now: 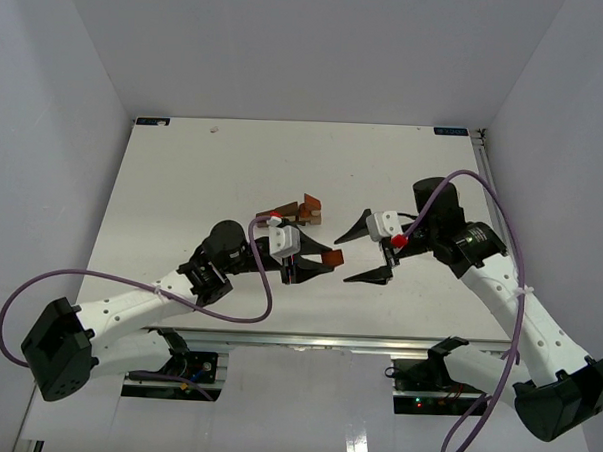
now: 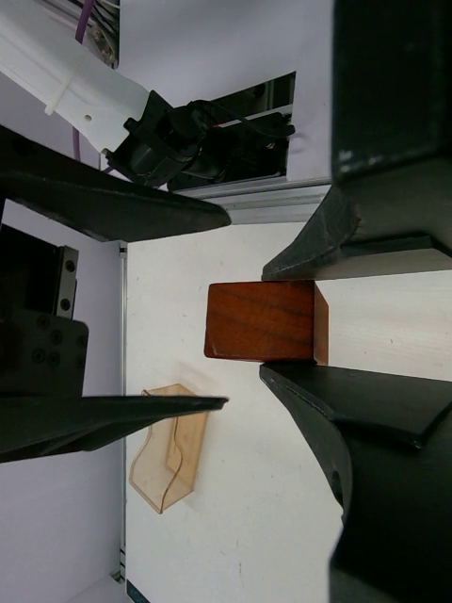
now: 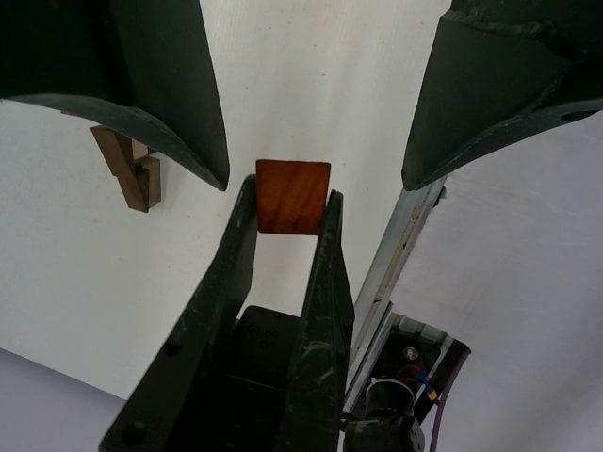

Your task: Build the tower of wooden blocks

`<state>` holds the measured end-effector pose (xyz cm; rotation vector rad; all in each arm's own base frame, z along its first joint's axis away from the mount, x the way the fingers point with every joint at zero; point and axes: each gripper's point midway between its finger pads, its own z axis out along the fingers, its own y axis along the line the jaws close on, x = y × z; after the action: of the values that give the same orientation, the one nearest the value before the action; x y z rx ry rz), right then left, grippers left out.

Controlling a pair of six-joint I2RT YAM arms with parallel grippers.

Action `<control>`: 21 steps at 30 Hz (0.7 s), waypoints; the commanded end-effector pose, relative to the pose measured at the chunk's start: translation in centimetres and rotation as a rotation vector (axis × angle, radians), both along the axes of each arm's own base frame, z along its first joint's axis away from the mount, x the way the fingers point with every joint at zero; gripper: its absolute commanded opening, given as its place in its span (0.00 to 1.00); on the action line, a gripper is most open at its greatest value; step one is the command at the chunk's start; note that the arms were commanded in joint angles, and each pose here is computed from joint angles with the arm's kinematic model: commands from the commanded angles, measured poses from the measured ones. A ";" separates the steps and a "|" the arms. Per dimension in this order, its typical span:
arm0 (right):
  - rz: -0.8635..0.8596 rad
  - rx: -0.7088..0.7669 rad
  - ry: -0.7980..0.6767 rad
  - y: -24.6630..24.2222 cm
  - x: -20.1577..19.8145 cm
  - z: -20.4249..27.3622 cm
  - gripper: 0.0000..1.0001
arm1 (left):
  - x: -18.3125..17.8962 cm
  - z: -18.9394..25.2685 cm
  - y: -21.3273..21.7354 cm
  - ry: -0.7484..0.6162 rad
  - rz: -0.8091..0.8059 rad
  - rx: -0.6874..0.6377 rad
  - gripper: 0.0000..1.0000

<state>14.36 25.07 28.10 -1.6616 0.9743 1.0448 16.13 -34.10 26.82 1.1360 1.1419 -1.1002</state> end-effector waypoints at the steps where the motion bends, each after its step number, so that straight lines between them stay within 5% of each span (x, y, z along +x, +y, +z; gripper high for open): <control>1: -0.022 -0.005 0.020 0.7 0.3 0.4 0.77 | 0.3 0.3 0.2 -0.013 -0.004 -0.026 0.00; 9: -0.056 -0.031 0.024 0.9 1.3 0.1 0.68 | 0.7 0.1 0.4 -0.014 0.004 -0.030 0.00; 21: -0.158 -0.045 -0.064 0.9 3.8 1.7 0.78 | 4.5 -1.4 2.9 0.032 0.075 -0.039 0.00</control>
<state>16.95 25.70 27.28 -1.6364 1.1272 0.9595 19.01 -32.44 25.35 1.0805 1.1790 -1.0543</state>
